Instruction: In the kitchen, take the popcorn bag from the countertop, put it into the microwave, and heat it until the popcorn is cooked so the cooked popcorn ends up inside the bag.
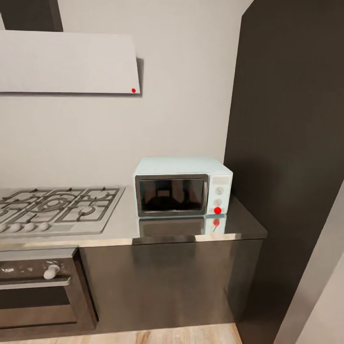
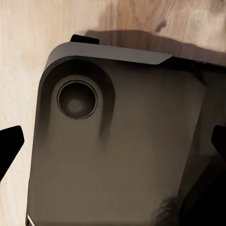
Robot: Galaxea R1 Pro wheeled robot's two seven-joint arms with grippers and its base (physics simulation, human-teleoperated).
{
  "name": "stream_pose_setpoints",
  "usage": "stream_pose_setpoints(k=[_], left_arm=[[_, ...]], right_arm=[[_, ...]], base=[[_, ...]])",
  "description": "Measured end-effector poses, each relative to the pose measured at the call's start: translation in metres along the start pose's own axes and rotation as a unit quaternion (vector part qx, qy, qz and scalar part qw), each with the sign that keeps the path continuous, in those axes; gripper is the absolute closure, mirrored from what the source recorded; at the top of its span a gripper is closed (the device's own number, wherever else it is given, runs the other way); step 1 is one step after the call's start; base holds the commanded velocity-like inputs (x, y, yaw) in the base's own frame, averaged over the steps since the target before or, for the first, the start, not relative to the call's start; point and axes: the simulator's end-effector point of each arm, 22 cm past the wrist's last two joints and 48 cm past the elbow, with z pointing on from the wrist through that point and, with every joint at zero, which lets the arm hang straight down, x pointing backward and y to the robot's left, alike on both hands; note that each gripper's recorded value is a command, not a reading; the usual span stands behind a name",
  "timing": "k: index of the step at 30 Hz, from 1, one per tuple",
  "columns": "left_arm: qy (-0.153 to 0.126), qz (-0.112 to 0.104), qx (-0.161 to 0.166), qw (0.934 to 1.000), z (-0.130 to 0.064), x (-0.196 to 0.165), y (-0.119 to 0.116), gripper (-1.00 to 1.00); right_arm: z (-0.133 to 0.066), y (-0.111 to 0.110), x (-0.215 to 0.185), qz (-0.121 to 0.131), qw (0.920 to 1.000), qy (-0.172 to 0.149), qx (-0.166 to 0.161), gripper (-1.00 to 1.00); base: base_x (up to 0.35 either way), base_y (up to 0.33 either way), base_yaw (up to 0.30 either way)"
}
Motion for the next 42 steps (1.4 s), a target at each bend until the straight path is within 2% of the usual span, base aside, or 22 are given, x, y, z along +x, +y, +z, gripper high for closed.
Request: stream_pose_setpoints(k=[6,9,13,16,19,21,24,25,29,31,32,33,34,35,36,38,40,42], left_arm=[[0.0,0.0,0.0,1.0,0.0,0.0,0.001,-1.0],[0.0,0.0,0.0,1.0,0.0,0.0,0.0,-1.0],[0.0,0.0,0.0,1.0,0.0,0.0,0.0,-1.0],[0.001,0.0,-0.002,1.0,0.0,0.0,0.001,-1.0],[0.0,0.0,-0.003,1.0,0.0,0.0,0.001,-1.0],[0.0,0.0,-0.003,1.0,0.0,0.0,0.001,-1.0],[0.0,-0.001,-0.003,1.0,0.0,0.0,0.001,-1.0],[-0.001,-0.001,-0.003,1.0,0.0,0.0,0.001,-1.0],[-0.001,-0.001,-0.003,1.0,0.0,0.0,0.0,-1.0],[-0.001,-0.001,-0.003,1.0,0.0,-0.001,0.0,-1.0],[-0.002,-0.001,-0.002,1.0,0.0,-0.002,0.0,-1.0],[-0.003,-0.001,-0.002,1.0,0.0,-0.002,0.0,-1.0],[-0.003,-0.001,-0.002,1.0,0.0,-0.002,0.0,-1.0],[-0.003,-0.001,-0.002,1.0,0.0,-0.002,0.0,-1.0],[-0.003,-0.001,-0.002,1.0,0.0,-0.003,0.0,-1.0],[-0.003,-0.001,-0.002,1.0,0.0,-0.003,0.0,-1.0],[-0.003,-0.001,-0.002,1.0,0.0,-0.003,0.0,-1.0],[-0.003,-0.001,-0.002,1.0,0.0,-0.003,0.0,-1.0]], right_arm=[[0.0,0.0,0.0,-0.002,1.0,-0.001,0.0,-1.0],[0.0,0.002,0.0,-0.015,0.9999,-0.001,-0.003,-1.0],[0.0,0.003,0.0,-0.019,0.9998,0.0,-0.004,-1.0],[0.001,0.004,-0.012,-0.019,0.9997,-0.012,-0.005,-1.0],[0.002,0.01,-0.081,-0.027,0.9972,-0.069,-0.009,-1.0],[-0.001,0.013,-0.118,-0.04,0.9952,-0.089,-0.01,-1.0],[-0.018,0.018,-0.188,-0.05,0.9894,-0.136,-0.007,-1.0],[-0.029,0.033,-0.218,-0.049,0.9873,-0.151,-0.013,-1.0],[-0.069,0.068,-0.29,-0.038,0.9808,-0.189,-0.028,-1.0],[-0.105,0.088,-0.344,-0.027,0.9748,-0.218,-0.04,-1.0],[-0.139,0.103,-0.384,-0.018,0.9736,-0.222,-0.051,-1.0],[-0.196,0.096,-0.448,-0.011,0.9554,-0.291,-0.046,-1.0],[-0.239,0.087,-0.478,-0.005,0.9449,-0.325,-0.041,-1.0],[-0.255,0.085,-0.49,-0.002,0.9413,-0.335,-0.039,-1.0],[-0.283,0.079,-0.514,0.002,0.9361,-0.35,-0.031,-1.0],[-0.317,0.071,-0.546,0.006,0.931,-0.365,-0.019,-1.0],[-0.353,0.062,-0.578,0.013,0.9217,-0.388,-0.006,-1.0],[-0.374,0.055,-0.595,0.018,0.9141,-0.405,0.003,-1.0]], base=[[0.011,0.0,0.0],[0.0,0.0,0.0],[0.0,0.0,0.0],[0.0,0.0,0.0],[0.0,0.0,0.0],[0.0,0.0,0.0],[0.0,0.0,0.0],[0.0,0.0,0.0],[0.0,0.0,0.0],[0.0,0.0,0.0],[0.0,0.0,0.0],[0.0,0.0,0.0],[0.0,0.0,0.0],[0.0,0.0,0.0],[0.0,0.0,0.0],[0.0,0.0,0.0],[0.0,0.0,0.0],[0.0,0.0,0.0]])
